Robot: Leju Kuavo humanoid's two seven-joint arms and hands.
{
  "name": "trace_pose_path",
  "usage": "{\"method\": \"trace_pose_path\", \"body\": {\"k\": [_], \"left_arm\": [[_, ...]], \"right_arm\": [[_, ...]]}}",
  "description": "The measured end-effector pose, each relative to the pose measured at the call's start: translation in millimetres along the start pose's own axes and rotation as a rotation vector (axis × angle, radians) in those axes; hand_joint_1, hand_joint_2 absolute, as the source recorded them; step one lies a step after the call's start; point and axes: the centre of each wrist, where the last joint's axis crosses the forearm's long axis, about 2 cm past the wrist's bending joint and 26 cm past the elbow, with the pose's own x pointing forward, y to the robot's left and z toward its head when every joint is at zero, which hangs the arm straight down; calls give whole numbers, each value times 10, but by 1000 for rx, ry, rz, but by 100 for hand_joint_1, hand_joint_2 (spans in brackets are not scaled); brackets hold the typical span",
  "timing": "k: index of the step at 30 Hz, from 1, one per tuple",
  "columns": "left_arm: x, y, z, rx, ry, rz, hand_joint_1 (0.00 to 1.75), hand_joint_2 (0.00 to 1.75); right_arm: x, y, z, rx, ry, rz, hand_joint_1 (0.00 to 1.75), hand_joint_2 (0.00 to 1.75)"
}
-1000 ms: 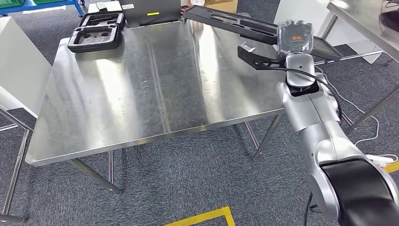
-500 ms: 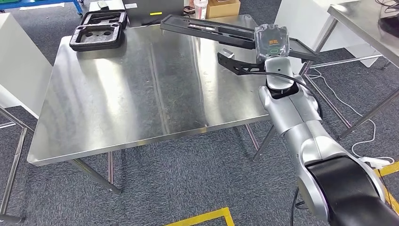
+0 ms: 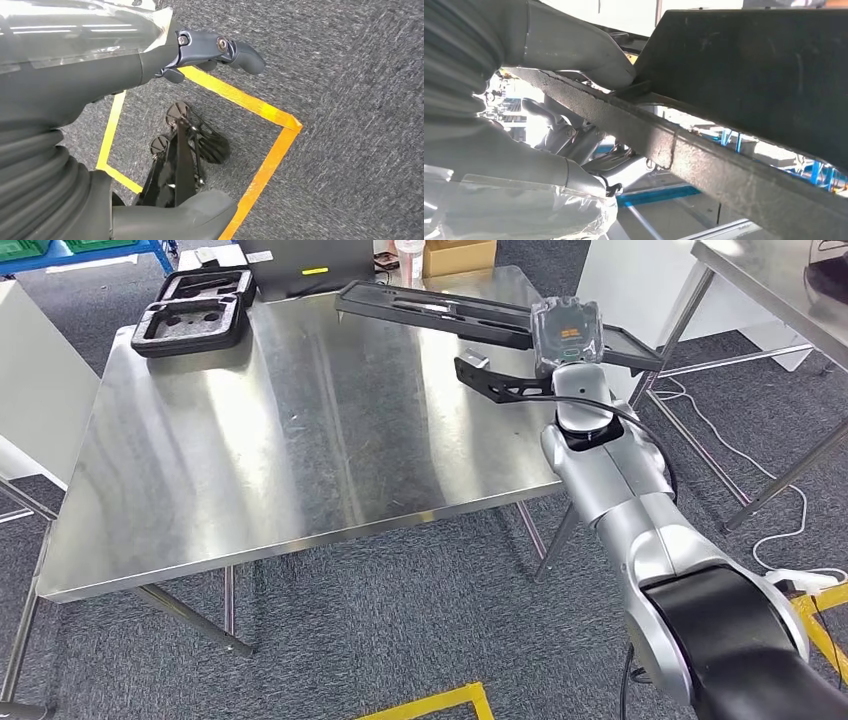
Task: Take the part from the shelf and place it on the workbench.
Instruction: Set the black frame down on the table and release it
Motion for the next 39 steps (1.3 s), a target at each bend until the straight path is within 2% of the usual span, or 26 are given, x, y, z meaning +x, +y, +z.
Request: {"method": "trace_pose_path", "body": {"k": [24, 39], "left_arm": [[10, -16, -2, -4, 9, -22, 0, 175], [12, -14, -3, 8, 12, -14, 0, 175]], "right_arm": [[-71, 169, 70, 43, 12, 22, 175, 175], [20, 209, 99, 62, -10, 22, 175, 175]]}}
